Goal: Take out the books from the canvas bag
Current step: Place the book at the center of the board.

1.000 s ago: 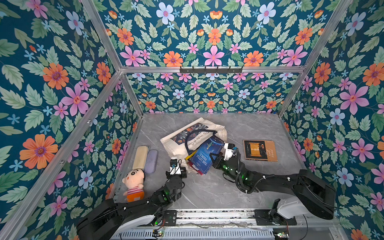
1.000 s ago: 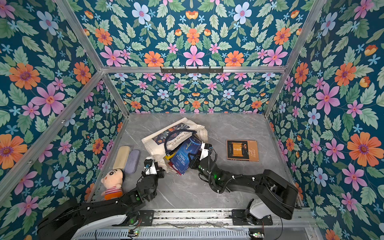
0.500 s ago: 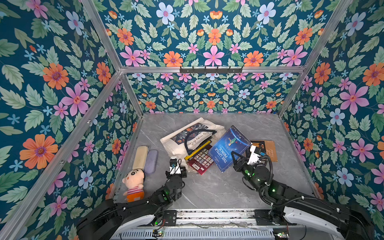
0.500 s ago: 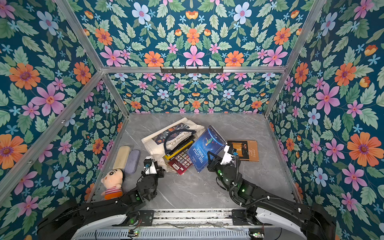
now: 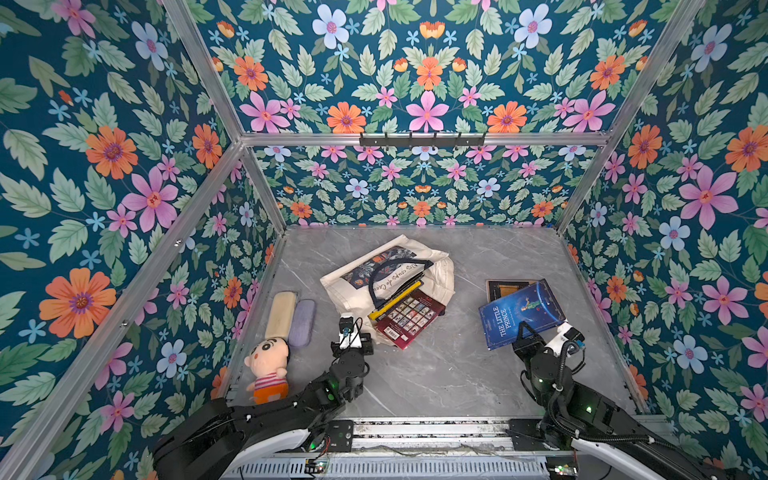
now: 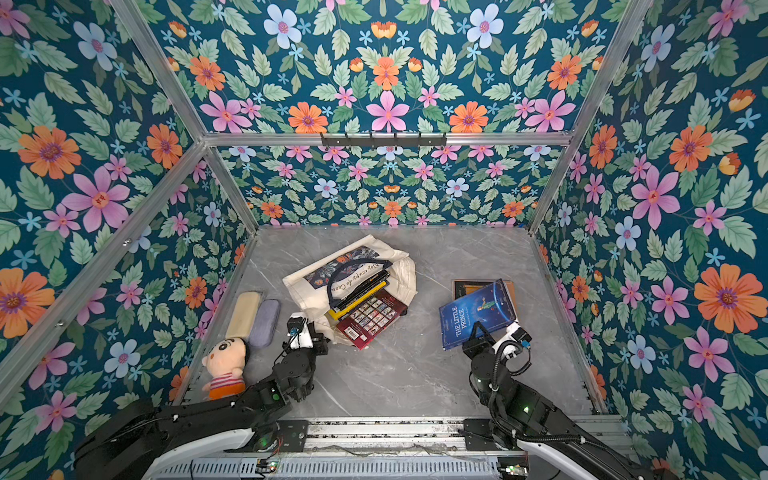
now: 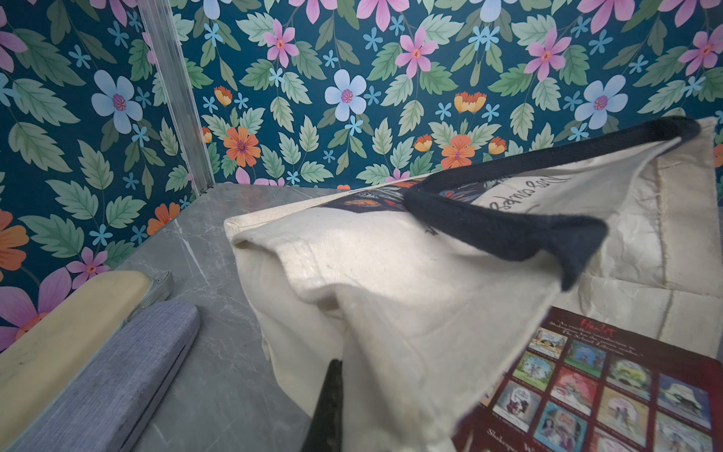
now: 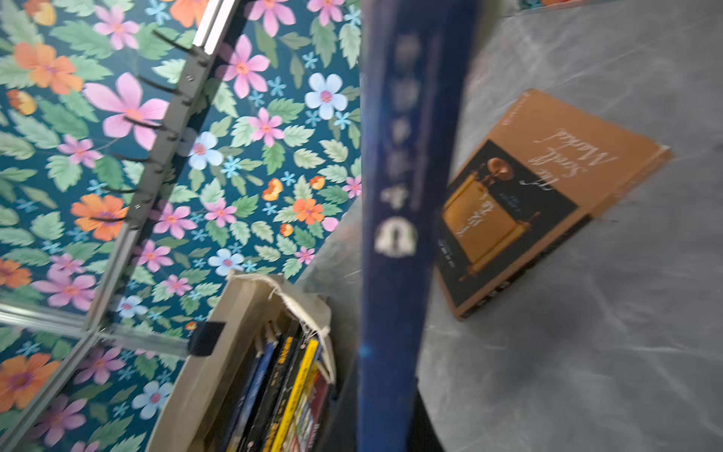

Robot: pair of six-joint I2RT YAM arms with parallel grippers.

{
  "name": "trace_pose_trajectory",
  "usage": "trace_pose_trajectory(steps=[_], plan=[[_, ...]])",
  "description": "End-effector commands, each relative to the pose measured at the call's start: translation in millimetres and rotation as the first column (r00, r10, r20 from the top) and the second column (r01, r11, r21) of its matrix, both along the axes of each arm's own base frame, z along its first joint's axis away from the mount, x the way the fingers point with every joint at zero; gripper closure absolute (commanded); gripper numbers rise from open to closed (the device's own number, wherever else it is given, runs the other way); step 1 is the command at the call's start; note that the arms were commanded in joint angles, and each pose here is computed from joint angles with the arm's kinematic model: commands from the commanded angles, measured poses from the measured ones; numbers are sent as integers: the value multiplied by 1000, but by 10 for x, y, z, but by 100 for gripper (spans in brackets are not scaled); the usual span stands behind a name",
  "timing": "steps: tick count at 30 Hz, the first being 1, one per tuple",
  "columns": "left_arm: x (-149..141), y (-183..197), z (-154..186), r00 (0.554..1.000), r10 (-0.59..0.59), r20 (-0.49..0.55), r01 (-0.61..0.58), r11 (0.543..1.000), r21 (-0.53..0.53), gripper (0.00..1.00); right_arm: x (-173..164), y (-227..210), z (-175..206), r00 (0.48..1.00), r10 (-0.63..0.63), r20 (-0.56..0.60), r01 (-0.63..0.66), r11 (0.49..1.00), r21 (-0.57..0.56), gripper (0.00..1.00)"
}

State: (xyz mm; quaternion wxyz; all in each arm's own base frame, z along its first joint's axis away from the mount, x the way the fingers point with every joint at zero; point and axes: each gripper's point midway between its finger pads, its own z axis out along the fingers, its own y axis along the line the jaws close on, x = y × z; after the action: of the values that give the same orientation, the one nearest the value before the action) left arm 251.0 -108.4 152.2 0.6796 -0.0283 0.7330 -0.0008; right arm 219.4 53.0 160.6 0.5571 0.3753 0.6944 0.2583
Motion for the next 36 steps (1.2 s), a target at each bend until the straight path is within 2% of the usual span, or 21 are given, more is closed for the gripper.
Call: trace_pose_trajectory(steps=[1, 6, 20, 29, 32, 36], plan=[[1, 40, 14, 1000, 23, 6, -23, 1000, -4, 100, -72, -217, -277, 991, -102, -85, 105, 994, 33, 100], [0, 42, 20, 1000, 23, 7, -23, 1000, -5, 100, -134, -339, -677, 964, -162, -210, 184, 979, 86, 100], [3, 25, 26, 1000, 15, 7, -15, 1000, -4, 100, -151, -394, -1254, 888, -228, -399, 305, 942, 140, 100], [-3, 26, 33, 1000, 11, 9, -11, 1000, -8, 100, -137, -533, -1373, 848, -286, -447, 374, 920, 121, 100], [-1, 21, 33, 1000, 11, 9, -10, 1000, -7, 100, -6, -521, -1356, 866, -232, -443, 321, 937, 136, 100], [2, 18, 36, 1000, 10, 9, -10, 1000, -6, 100, 42, -539, -1328, 863, -233, -449, 309, 945, 103, 100]])
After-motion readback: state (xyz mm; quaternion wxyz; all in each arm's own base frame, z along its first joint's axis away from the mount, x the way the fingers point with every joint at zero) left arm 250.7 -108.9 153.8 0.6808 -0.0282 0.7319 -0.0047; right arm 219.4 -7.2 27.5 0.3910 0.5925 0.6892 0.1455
